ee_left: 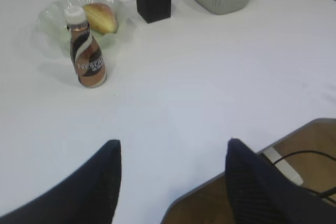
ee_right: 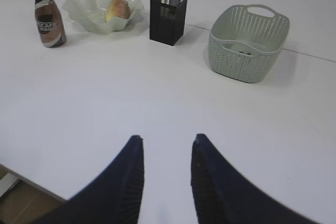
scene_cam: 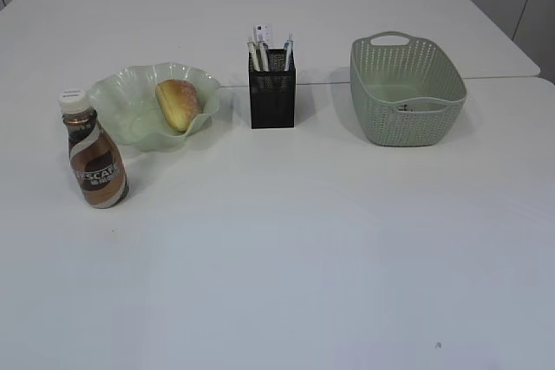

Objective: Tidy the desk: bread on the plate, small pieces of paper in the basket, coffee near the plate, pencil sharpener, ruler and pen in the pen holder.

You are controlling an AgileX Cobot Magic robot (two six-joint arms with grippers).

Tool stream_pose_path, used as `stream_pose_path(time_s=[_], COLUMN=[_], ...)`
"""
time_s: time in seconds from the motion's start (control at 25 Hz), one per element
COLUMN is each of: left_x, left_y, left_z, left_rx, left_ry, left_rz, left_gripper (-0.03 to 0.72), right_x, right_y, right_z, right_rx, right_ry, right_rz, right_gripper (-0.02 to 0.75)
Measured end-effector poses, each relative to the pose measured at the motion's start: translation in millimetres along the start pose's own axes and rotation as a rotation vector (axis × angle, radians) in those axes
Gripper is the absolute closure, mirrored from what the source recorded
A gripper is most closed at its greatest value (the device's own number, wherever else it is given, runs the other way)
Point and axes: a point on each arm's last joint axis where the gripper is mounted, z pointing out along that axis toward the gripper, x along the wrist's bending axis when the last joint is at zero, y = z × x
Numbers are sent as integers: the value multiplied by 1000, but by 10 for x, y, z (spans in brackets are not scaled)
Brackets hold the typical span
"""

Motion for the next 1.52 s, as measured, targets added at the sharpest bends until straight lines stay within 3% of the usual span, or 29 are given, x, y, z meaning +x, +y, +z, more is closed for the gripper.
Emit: stream_pose_path(time_s=[0.08, 0.36, 0.64, 0.88, 0.92, 1.04, 1.36, 1.52], left_x=[24, 177, 246, 249, 249, 249, 251, 252], left_y=[-138, -398, -464, -458, -458, -458, -459, -457], left_z=[93, 332, 429, 430, 430, 430, 433, 433], left_rx=[30, 148, 172, 166, 166, 166, 166, 164], left_ry=[2, 87, 128, 131, 131, 131, 133, 133], left_rz=[4, 53, 70, 71, 71, 71, 71, 72], left_gripper=[246, 246, 246, 246, 246, 246, 246, 250], right_x=[-10, -189, -235, -173, -92, -25, 21, 23], right_y=[-14, -40, -43, -49, -44, -51, -189, -191], right_z=[24, 55, 55, 68, 62, 27, 46, 46], right_rx=[1, -16, -27, -9, 3, 38, 173, 175], right_ry=[-13, -215, -267, -198, -107, -31, 16, 18], right_rz=[3, 121, 152, 107, 96, 101, 32, 26], right_gripper=[477, 477, 477, 494, 506, 511, 512, 512])
